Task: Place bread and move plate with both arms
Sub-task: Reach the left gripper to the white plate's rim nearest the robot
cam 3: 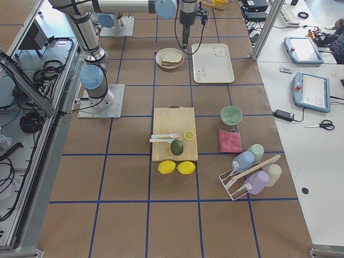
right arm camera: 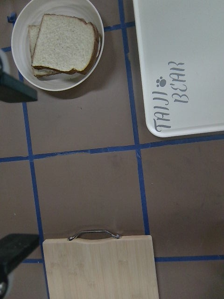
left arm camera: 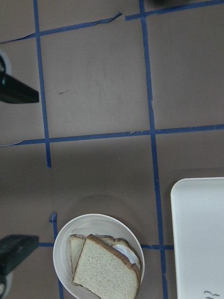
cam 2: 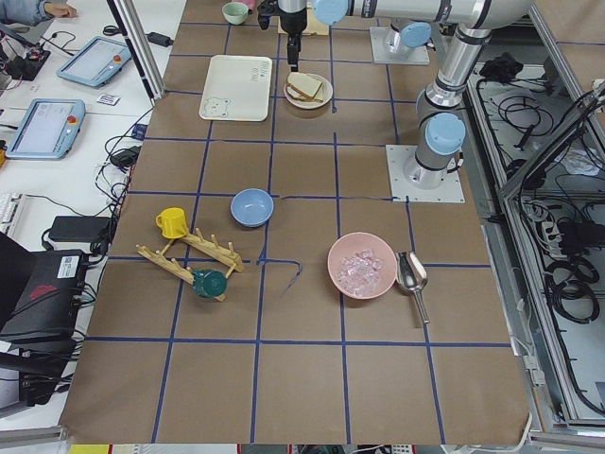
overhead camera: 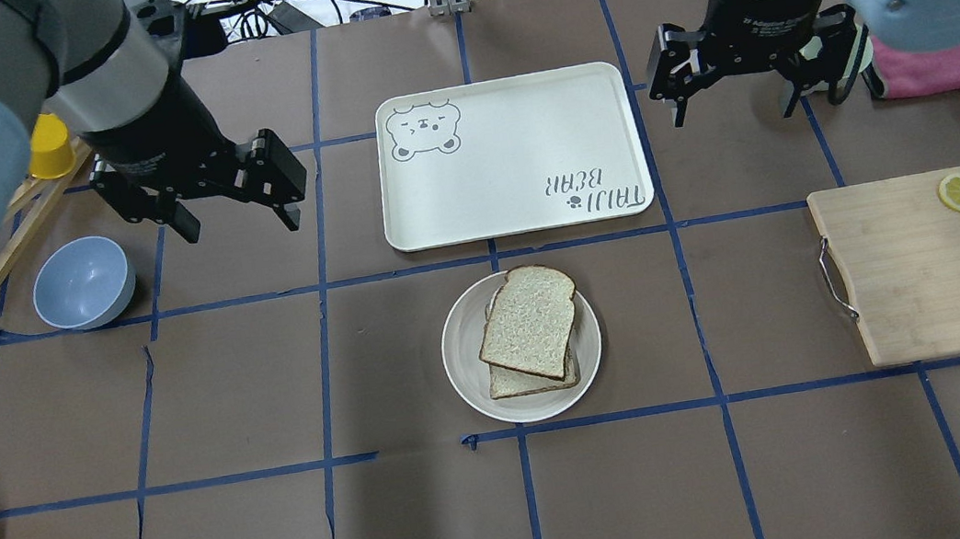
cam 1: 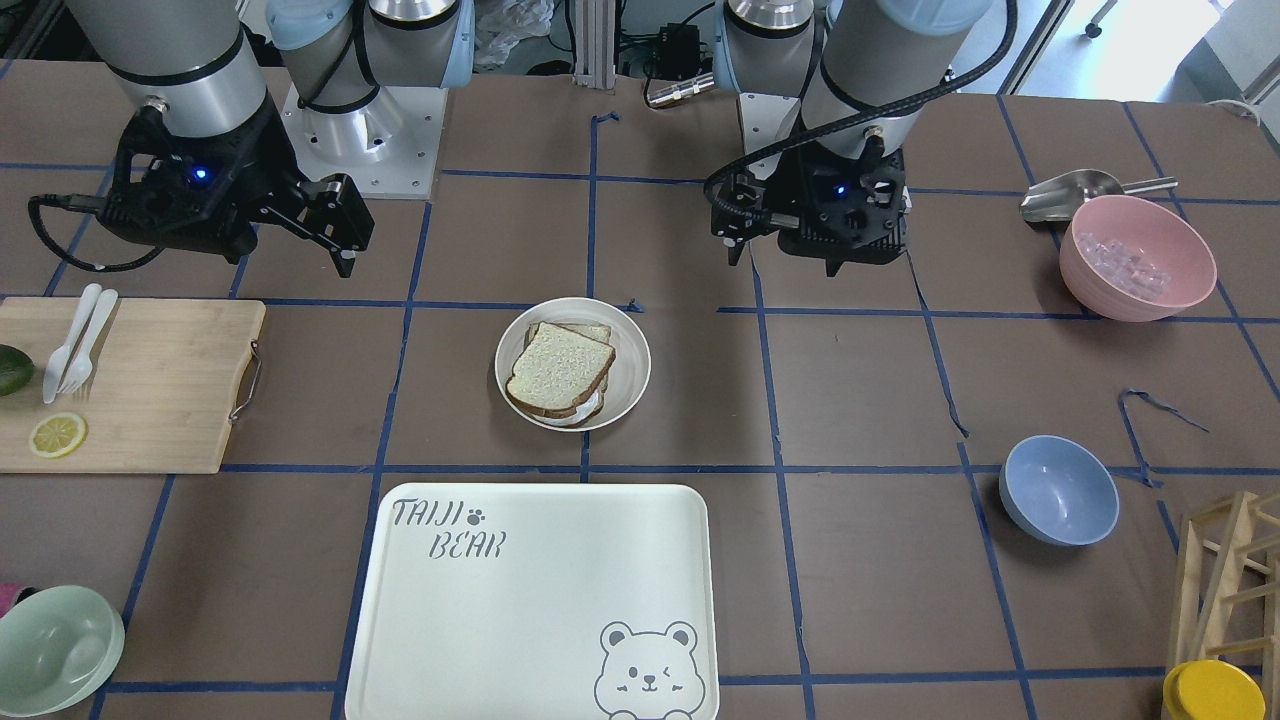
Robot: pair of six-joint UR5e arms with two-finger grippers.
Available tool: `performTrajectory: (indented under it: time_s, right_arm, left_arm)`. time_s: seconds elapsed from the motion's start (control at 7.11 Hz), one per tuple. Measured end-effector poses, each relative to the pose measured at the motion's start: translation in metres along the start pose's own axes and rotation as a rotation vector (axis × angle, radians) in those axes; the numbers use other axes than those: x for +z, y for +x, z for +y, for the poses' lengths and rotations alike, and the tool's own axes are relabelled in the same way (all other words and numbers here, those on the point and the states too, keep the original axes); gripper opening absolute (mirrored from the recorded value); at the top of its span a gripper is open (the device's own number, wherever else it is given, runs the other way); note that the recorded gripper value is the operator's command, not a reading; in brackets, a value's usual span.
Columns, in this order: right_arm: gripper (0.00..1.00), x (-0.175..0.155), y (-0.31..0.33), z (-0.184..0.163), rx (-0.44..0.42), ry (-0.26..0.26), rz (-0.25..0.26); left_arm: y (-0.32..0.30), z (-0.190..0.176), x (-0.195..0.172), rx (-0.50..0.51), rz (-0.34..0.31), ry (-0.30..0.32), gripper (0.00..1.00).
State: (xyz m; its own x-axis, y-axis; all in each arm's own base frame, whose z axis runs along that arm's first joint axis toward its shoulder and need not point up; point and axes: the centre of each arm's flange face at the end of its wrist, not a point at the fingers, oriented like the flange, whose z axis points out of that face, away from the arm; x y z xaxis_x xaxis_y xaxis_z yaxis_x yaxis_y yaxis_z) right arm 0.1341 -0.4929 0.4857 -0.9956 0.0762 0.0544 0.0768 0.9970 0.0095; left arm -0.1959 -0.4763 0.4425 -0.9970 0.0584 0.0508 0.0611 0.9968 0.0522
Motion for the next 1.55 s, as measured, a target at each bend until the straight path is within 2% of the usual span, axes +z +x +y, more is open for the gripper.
performTrajectory:
  time_s: [0.14,0.42,0.56,0.84,1.27,1.55]
  right_arm:
    - [0.97,-0.007,0.006,0.008,-0.024,-0.008,0.001]
    - [1.0,-0.018,0.009,0.022,-0.039,-0.026,0.004]
    - [1.0,-0.018,0.01,0.025,-0.042,-0.032,0.011]
    - [1.0,-0.017,0.012,0.027,-0.043,-0.044,0.028]
    - [1.0,-0.008,0.012,0.029,-0.042,-0.073,0.03]
    - [1.0,-0.004,0.011,0.028,-0.04,-0.075,0.021]
  left_arm:
    - [0.014,-0.003,0.032,-0.011,0.019,0.011,1.0]
    - [0.029,-0.006,0.1,-0.05,0.104,0.017,1.0]
    - [0.034,-0.006,0.13,-0.064,0.124,0.015,1.0]
    - [0.051,0.001,0.169,-0.053,0.117,0.003,0.96]
    - [0.061,0.012,0.205,-0.102,0.02,-0.019,0.96]
    - [0.065,0.02,0.236,-0.112,0.043,-0.071,0.96]
